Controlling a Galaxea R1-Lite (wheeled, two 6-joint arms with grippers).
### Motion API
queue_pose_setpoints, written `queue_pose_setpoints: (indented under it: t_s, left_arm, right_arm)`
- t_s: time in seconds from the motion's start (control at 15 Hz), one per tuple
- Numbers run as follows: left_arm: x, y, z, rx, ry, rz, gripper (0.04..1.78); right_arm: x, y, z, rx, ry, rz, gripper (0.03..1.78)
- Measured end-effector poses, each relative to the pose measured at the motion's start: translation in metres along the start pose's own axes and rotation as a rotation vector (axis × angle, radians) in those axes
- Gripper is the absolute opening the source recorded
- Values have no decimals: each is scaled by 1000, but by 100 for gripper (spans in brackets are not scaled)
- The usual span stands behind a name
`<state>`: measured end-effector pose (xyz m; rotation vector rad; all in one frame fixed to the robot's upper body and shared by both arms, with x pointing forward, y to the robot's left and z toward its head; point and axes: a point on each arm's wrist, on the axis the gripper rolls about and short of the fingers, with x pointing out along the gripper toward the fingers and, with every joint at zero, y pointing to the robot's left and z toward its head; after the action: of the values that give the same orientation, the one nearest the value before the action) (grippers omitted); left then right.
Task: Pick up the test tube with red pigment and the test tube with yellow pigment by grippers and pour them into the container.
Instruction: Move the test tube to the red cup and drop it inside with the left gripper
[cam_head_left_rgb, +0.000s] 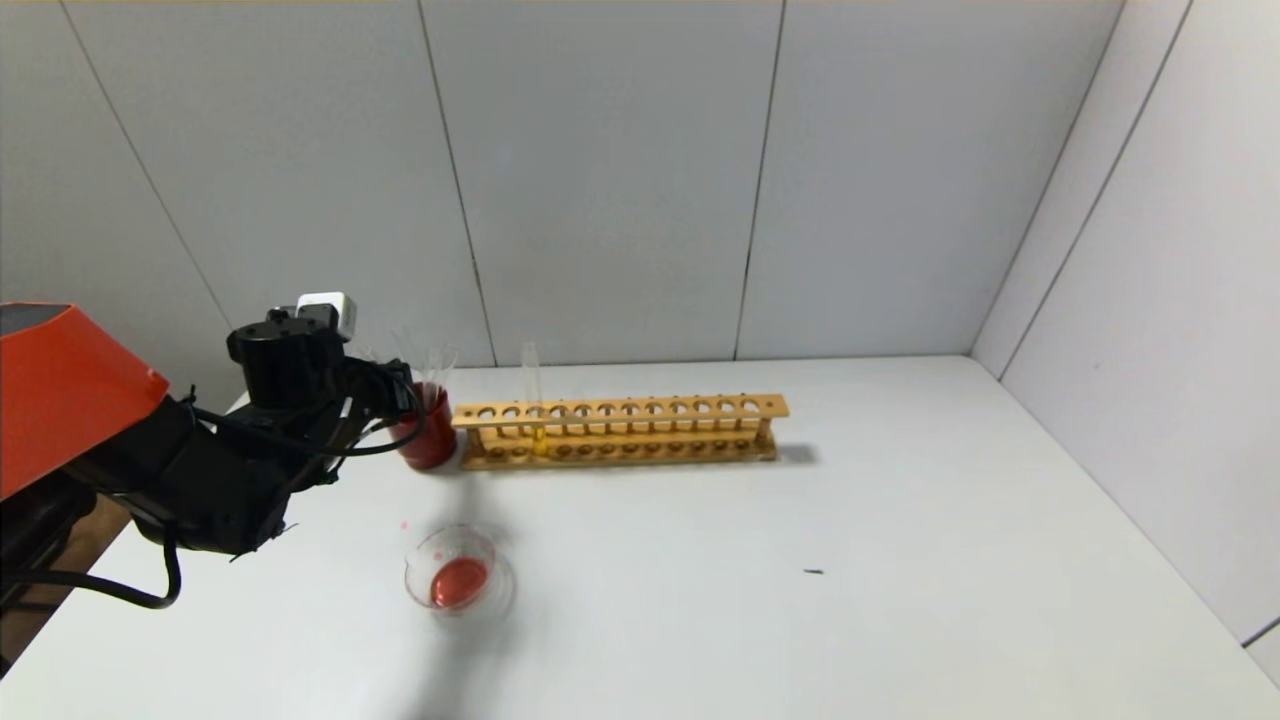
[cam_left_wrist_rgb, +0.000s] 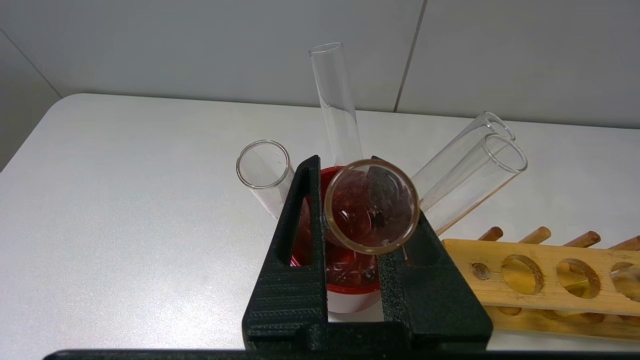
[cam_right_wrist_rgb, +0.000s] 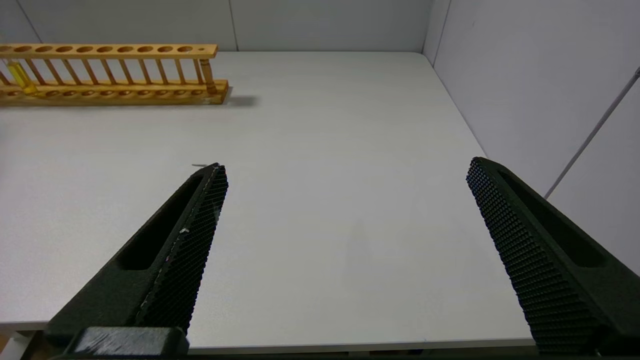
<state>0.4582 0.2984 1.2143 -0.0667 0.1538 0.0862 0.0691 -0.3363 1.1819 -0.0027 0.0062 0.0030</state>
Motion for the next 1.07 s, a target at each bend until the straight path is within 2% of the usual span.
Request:
queue_pose_setpoints:
  t_s: [0.53, 0.67, 0.87, 1.07]
  left_arm:
    - [3, -1, 0, 5, -2, 2, 34]
    - [4, -1, 2, 3, -14, 1, 40]
    - [4, -2, 4, 2, -22, -1, 70]
    - [3, -3, 7, 6, -26, -3, 122]
  right_arm:
    - [0, 0, 0, 0, 0, -1, 175]
    - [0, 0, 0, 0, 0, 0, 175]
    - [0, 0, 0, 0, 0, -1, 175]
    - [0, 0, 0, 0, 0, -1, 175]
